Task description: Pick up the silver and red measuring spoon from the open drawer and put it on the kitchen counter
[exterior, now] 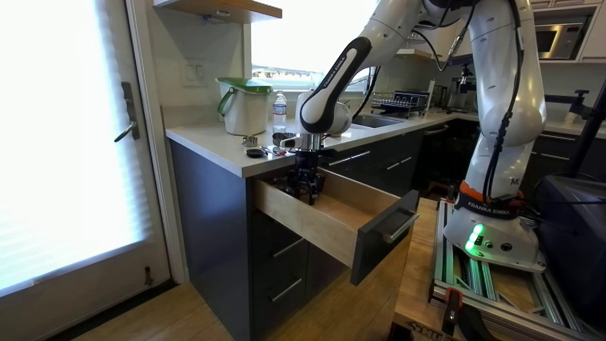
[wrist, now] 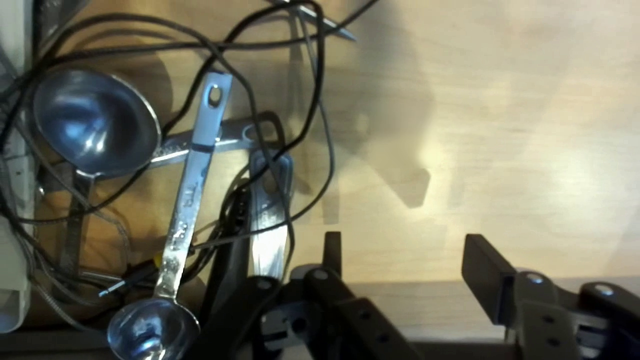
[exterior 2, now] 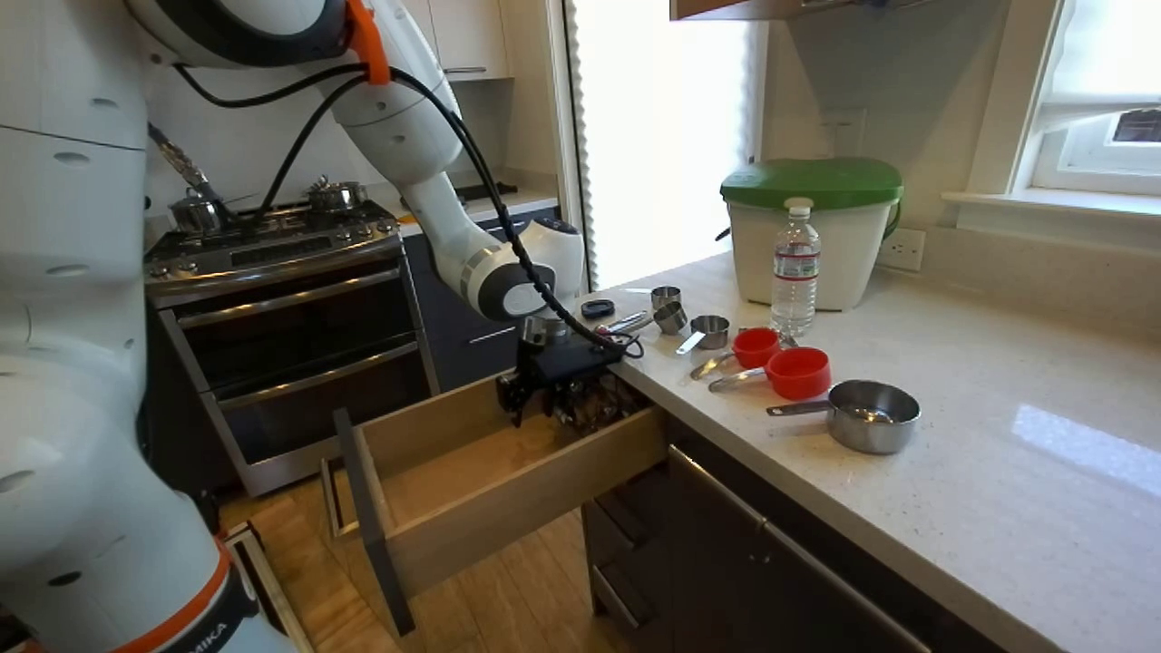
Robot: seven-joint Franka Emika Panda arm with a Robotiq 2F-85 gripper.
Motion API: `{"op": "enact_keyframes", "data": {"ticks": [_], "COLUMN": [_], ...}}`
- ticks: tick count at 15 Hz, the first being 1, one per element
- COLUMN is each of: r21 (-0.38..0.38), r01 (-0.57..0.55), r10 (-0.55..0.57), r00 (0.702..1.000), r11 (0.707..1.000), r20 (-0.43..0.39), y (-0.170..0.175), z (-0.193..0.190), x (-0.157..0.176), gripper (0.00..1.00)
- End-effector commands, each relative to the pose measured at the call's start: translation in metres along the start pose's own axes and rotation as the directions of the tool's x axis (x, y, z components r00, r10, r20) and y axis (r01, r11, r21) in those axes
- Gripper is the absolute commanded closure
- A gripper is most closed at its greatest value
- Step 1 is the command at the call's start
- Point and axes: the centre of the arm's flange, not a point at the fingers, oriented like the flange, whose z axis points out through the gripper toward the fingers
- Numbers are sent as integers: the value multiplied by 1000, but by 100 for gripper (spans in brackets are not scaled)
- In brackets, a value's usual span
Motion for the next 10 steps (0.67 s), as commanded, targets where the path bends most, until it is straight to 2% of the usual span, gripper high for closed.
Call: {"op": "enact_keyframes", "data": {"ticks": [1, 3, 5, 10], "r21": [0, -23, -45, -136], "r01": [-44, -59, -74, -106], "r10": [44, 60, 75, 108], "r00": [999, 998, 997, 994], "r11": [999, 998, 996, 985], "r20": [4, 7, 12, 13], "y": [0, 3, 6, 14], "z": [19, 18, 19, 19], "x": [-13, -13, -14, -15], "gripper": [31, 27, 32, 36]}}
